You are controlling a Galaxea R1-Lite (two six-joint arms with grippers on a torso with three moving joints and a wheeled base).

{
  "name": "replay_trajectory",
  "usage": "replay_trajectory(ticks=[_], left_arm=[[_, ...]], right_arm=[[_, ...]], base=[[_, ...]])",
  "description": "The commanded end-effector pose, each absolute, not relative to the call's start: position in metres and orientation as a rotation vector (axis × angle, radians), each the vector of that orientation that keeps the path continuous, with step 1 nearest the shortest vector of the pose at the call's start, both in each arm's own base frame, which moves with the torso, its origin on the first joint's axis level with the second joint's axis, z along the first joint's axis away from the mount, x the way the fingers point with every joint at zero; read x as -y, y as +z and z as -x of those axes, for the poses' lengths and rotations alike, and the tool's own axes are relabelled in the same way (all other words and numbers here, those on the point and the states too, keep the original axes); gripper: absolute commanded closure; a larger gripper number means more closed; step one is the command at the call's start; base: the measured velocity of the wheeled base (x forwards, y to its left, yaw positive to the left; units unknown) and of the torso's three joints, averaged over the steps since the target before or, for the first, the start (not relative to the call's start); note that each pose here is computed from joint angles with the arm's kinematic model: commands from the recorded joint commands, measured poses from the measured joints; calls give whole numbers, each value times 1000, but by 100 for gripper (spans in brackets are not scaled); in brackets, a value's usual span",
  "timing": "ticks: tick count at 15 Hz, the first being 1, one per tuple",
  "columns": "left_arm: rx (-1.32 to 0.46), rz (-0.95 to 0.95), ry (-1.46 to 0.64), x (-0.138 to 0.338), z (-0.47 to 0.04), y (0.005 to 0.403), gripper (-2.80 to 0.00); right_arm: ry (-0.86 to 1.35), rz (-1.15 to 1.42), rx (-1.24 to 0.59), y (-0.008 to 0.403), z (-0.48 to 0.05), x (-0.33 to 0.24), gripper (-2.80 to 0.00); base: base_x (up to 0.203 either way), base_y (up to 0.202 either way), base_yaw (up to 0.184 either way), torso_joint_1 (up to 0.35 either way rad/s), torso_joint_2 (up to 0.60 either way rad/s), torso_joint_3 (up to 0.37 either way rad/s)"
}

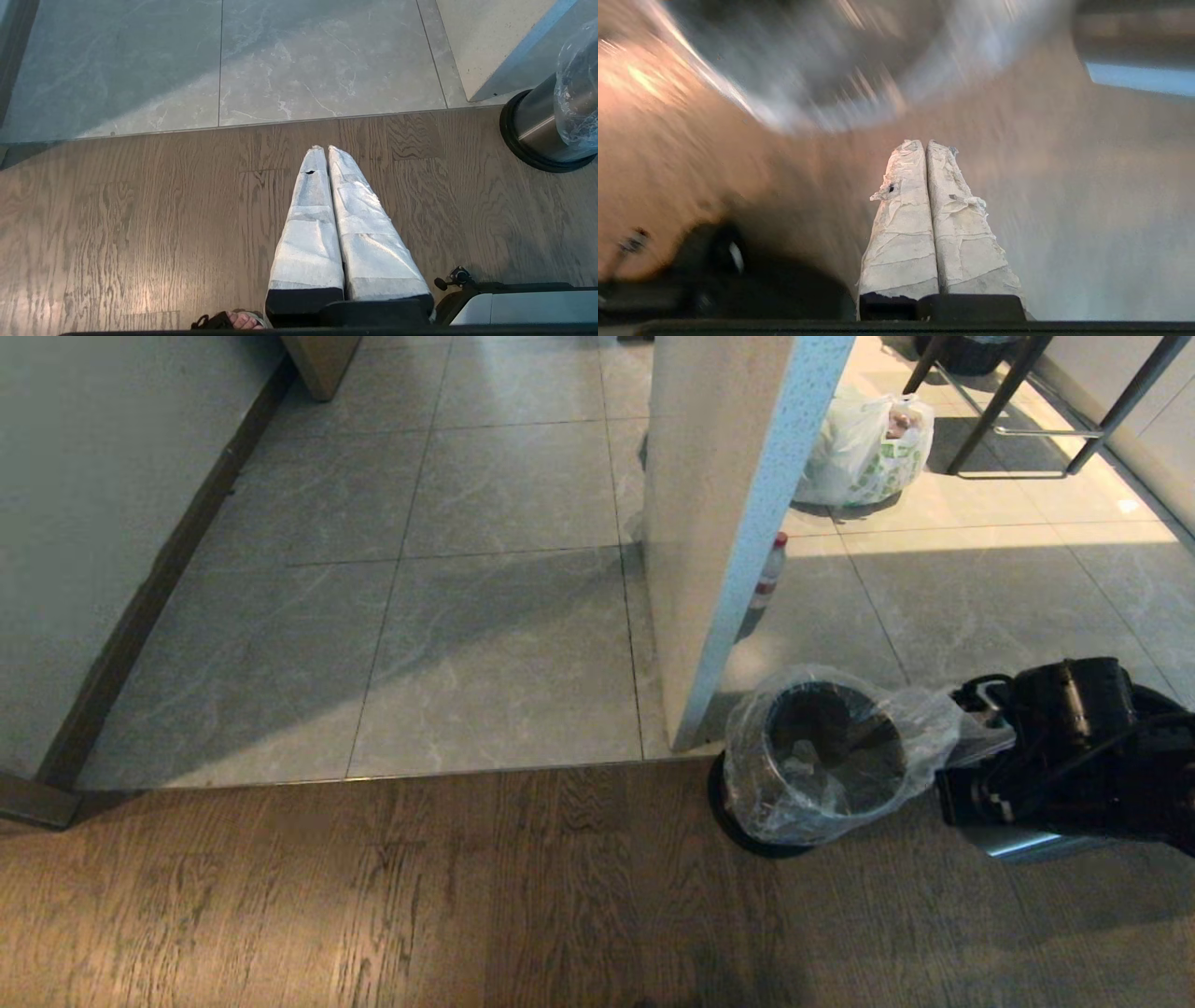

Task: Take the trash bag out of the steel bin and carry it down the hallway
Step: Pick up the trash bag

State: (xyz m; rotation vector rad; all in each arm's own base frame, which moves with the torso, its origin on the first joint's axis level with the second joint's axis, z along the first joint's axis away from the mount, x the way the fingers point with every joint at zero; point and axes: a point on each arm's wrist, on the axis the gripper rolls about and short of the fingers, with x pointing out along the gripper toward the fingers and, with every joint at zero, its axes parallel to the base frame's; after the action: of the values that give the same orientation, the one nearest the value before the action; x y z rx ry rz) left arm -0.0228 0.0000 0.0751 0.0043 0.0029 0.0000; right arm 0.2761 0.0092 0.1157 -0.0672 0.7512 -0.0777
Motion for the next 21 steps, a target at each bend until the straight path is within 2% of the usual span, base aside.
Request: replay_trajectory(ticks=[1,4,8,16,21], left_arm=[[-3,-5,0,0,23,75,0],[-3,-5,0,0,23,75,0],[-3,-5,0,0,23,75,0],[-3,-5,0,0,23,75,0],[-3,-5,0,0,23,75,0]], right_arm=[[-97,64,-780,111,-257,-5,0],[-172,-27,-847,90,-262,5,0],[-211,-82,-835,65,-282,11,0],[-165,-157,-795,62,-300,-8,0],[-131,-153,-742,52,-334,-20,0]], base=[[0,0,0,0,0,0],[0,0,0,0,0,0],[0,0,0,0,0,0],[0,0,0,0,0,0],[0,0,0,0,0,0]])
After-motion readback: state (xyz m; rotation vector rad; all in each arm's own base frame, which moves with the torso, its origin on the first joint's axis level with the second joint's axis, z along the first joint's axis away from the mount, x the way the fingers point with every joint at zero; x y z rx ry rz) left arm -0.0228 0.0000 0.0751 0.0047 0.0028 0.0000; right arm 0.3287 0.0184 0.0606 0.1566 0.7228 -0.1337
